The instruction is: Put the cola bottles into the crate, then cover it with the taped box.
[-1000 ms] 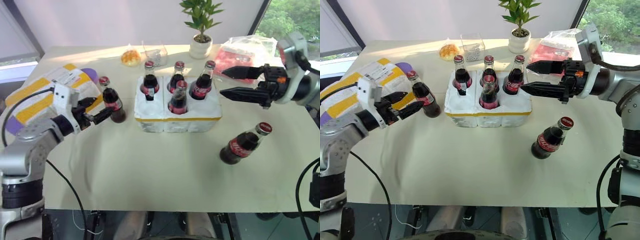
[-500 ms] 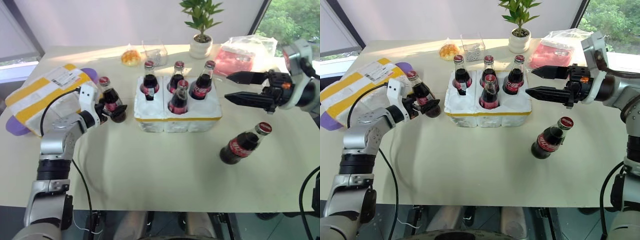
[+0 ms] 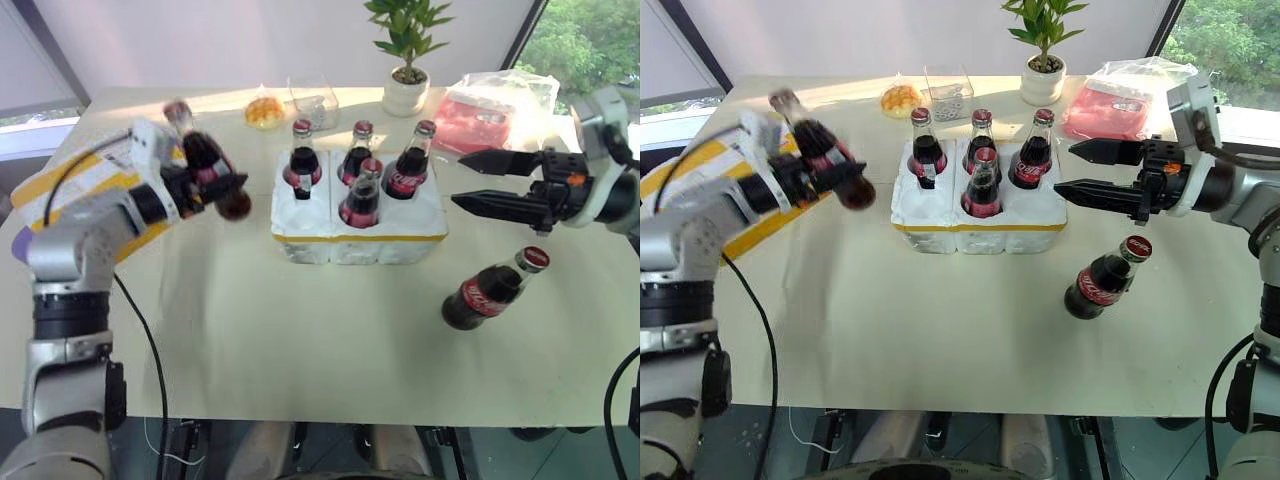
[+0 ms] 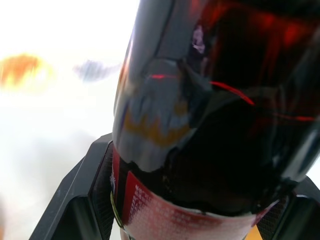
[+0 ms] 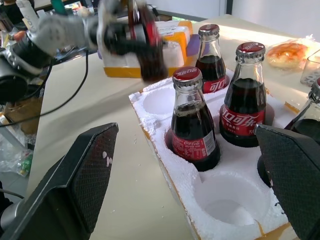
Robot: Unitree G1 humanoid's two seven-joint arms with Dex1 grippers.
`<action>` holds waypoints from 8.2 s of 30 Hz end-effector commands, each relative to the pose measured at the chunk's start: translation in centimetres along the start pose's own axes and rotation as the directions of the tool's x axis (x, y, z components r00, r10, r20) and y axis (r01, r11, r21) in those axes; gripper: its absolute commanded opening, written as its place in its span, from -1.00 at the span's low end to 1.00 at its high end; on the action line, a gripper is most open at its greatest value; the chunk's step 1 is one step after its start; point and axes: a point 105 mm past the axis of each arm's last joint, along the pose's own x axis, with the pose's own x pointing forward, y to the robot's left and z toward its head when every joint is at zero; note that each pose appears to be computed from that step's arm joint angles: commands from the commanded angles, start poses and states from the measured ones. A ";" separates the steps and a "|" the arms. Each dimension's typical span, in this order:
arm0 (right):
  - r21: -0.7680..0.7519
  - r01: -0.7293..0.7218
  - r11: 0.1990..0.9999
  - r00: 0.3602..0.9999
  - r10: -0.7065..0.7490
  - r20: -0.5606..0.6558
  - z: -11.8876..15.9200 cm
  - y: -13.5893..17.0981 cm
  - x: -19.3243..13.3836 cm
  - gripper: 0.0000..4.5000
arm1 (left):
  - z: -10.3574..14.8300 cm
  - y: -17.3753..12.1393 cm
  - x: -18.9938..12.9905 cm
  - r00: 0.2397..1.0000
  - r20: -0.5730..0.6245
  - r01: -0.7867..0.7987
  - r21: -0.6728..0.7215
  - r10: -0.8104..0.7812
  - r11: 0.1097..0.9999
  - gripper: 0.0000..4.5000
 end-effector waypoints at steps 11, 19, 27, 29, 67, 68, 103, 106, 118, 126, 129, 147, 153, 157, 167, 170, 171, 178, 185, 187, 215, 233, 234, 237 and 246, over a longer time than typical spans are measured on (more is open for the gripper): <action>-0.048 0.070 0.996 0.997 -0.069 0.029 0.9 0.5 -2.2 1.00 | 0.0 -6.6 5.8 0.948 -0.055 0.318 0.108 -0.313 0.942 0.25; -0.033 0.097 0.995 0.995 -0.096 0.035 0.2 0.4 -2.1 1.00 | -1.9 -5.9 4.9 0.946 -0.147 0.312 0.162 -0.290 0.936 0.25; -0.031 0.104 0.994 0.994 -0.102 0.047 0.2 -0.1 -1.0 1.00 | -4.1 -6.3 5.3 0.928 -0.219 0.345 0.205 -0.301 0.916 0.25; -0.033 0.102 0.994 0.994 -0.101 0.046 0.2 -0.1 -0.8 1.00 | -5.2 -6.3 5.7 0.926 -0.238 0.344 0.211 -0.293 0.915 0.25; -0.005 0.685 0.729 0.729 -0.685 0.015 -2.1 -0.8 -15.4 1.00 | 1.4 -9.2 -3.5 0.752 -0.284 0.640 0.094 -0.595 0.763 0.96; -0.014 0.680 0.733 0.733 -0.680 -0.011 -3.0 0.4 -15.5 1.00 | 1.2 -9.3 -3.5 0.738 -0.291 0.653 0.085 -0.608 0.752 0.96; 0.228 0.463 0.856 0.882 -0.470 -0.028 -13.4 4.6 -3.7 1.00 | 0.4 -10.6 -1.8 0.718 -0.291 0.685 0.130 -0.633 0.717 0.96; 0.228 0.457 0.860 0.886 -0.462 -0.032 -13.7 4.2 -3.2 0.88 | 0.4 -10.6 -1.7 0.724 -0.290 0.679 0.136 -0.626 0.722 0.99; 0.185 0.287 0.940 0.906 -0.329 0.266 -3.6 4.0 -2.1 0.28 | 0.8 -10.2 -1.4 0.748 -0.275 0.655 0.155 -0.604 0.740 1.00; 0.115 0.296 0.948 0.890 -0.318 0.328 0.8 0.5 1.4 0.28 | 0.6 -10.0 -1.2 0.770 -0.257 0.632 0.173 -0.585 0.756 1.00; 0.108 0.296 0.949 0.901 -0.315 0.299 0.4 -1.1 3.3 0.28 | 0.6 -9.9 -1.2 0.780 -0.253 0.619 0.186 -0.572 0.763 1.00; -0.041 0.247 0.968 0.966 -0.249 -0.070 -8.4 -3.5 9.9 0.99 | 0.6 -9.8 -2.4 0.846 -0.223 0.526 0.212 -0.484 0.823 1.00; -0.056 0.189 0.980 0.981 -0.191 -0.041 -6.3 -2.5 8.5 0.99 | 0.8 -8.5 -3.8 0.898 -0.231 0.428 0.248 -0.376 0.869 1.00; -0.077 0.091 0.993 0.995 -0.088 0.038 -2.0 -0.4 4.6 0.99 | 1.4 -6.2 -6.9 0.957 -0.246 0.237 0.341 -0.157 0.910 1.00; -0.051 0.168 0.984 0.980 -0.161 0.117 2.9 -1.2 -2.9 0.99 | 1.1 -0.8 -18.5 0.825 -0.299 -0.193 0.649 0.480 0.736 1.00; -0.050 0.155 0.987 0.983 -0.149 0.105 2.4 -1.2 -2.8 0.99 | -0.8 0.9 -23.0 0.704 -0.365 -0.193 0.726 0.609 0.659 1.00; -0.042 0.133 0.990 0.986 -0.127 0.111 2.4 -1.0 -2.7 0.99 | -1.4 1.4 -24.2 0.670 -0.382 -0.189 0.742 0.637 0.644 1.00; -0.072 0.062 0.995 0.993 -0.054 0.108 2.5 -0.6 -1.7 0.99 | -4.7 5.4 -29.2 0.474 -0.371 -0.136 0.865 0.799 0.483 1.00; -0.107 0.054 0.993 0.991 -0.040 0.127 4.3 -0.3 -2.0 0.99 | -7.2 9.6 -29.1 0.409 -0.253 -0.106 0.941 0.877 0.321 1.00; -0.113 0.069 0.991 0.990 -0.054 0.129 4.7 -0.3 -2.3 0.99 | -8.0 10.4 -29.3 0.385 -0.246 -0.082 0.951 0.890 0.298 1.00; -0.062 0.219 0.974 0.974 -0.215 0.071 5.3 0.2 -6.5 1.00 | -8.3 15.6 -24.6 0.377 -0.057 -0.180 0.975 0.924 0.133 -0.82; -0.094 0.307 0.947 0.952 -0.303 0.052 3.3 -1.5 -6.8 1.00 | 8.9 4.7 -6.2 0.868 0.273 -0.337 0.937 0.416 0.088 -0.82; -0.091 0.302 0.949 0.953 -0.299 0.053 3.2 -1.5 -6.6 1.00 | 9.1 3.1 -4.7 0.901 0.242 -0.296 0.950 0.361 0.102 -0.82; -0.087 0.295 0.952 0.955 -0.291 0.054 2.9 -1.4 -6.3 1.00 | 8.7 0.4 -2.4 0.946 0.158 -0.195 0.975 0.285 0.106 -0.82; -0.058 0.311 0.949 0.946 -0.303 0.114 3.1 -1.3 -6.3 1.00 | 5.8 -4.1 1.9 0.962 -0.089 0.108 0.992 0.257 -0.060 -0.82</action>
